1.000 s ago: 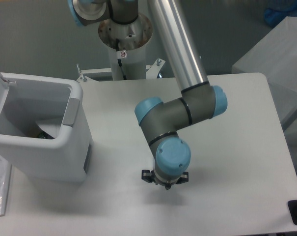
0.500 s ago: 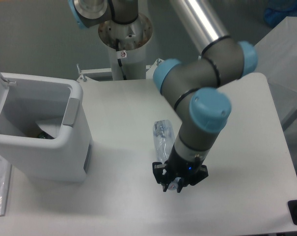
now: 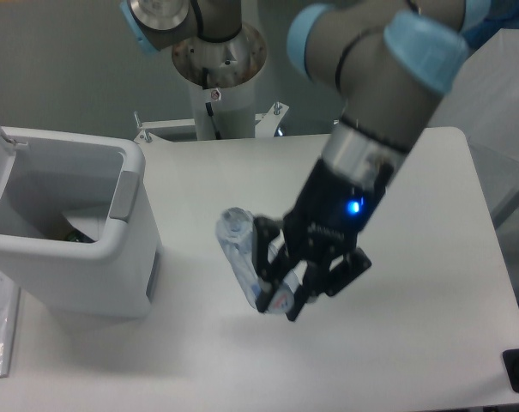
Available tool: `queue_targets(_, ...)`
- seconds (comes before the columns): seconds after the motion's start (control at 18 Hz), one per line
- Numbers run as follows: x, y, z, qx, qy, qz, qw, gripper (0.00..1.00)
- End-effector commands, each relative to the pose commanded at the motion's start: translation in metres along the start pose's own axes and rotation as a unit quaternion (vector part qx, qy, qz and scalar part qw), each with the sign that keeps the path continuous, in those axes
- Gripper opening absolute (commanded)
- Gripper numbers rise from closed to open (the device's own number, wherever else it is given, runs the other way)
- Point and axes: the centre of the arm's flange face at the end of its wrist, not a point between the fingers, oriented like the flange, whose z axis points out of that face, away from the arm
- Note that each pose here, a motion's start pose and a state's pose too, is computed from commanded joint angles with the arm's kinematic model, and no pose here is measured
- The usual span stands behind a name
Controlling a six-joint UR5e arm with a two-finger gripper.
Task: Place the trash in the trash can
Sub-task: 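Carry the water bottle over the bin and open the gripper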
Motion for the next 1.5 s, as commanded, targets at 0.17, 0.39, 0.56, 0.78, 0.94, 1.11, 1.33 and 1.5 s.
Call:
queue_targets(0.17,0.029,-0.007,-0.010,0.023,0.049,0.014,0.9984,0.09)
queue_targets(0.39,0.067,-0.011,-0.021,0.041,0.108,0.009,0.9932,0.09)
queue_targets(0.56,0.092,-0.001,0.005,0.025,0.139,0.012,0.9899,0.09)
queue_targets(0.78,0.119,0.028,0.057,0.010,0.167,0.051,0.9846,0.12)
queue_targets(0.94,0.128,0.053,0.088,-0.004,0.175,0.069,0.9821,0.12)
queue_targets(1.11,0.133,0.067,0.099,-0.010,0.181,0.099,0.9784,0.12)
queue_targets(1.33,0.132,0.092,0.107,-0.018,0.187,0.120,0.9747,0.20)
queue_targets(1.5,0.136,0.117,0.105,-0.019,0.191,0.149,0.9700,0.58)
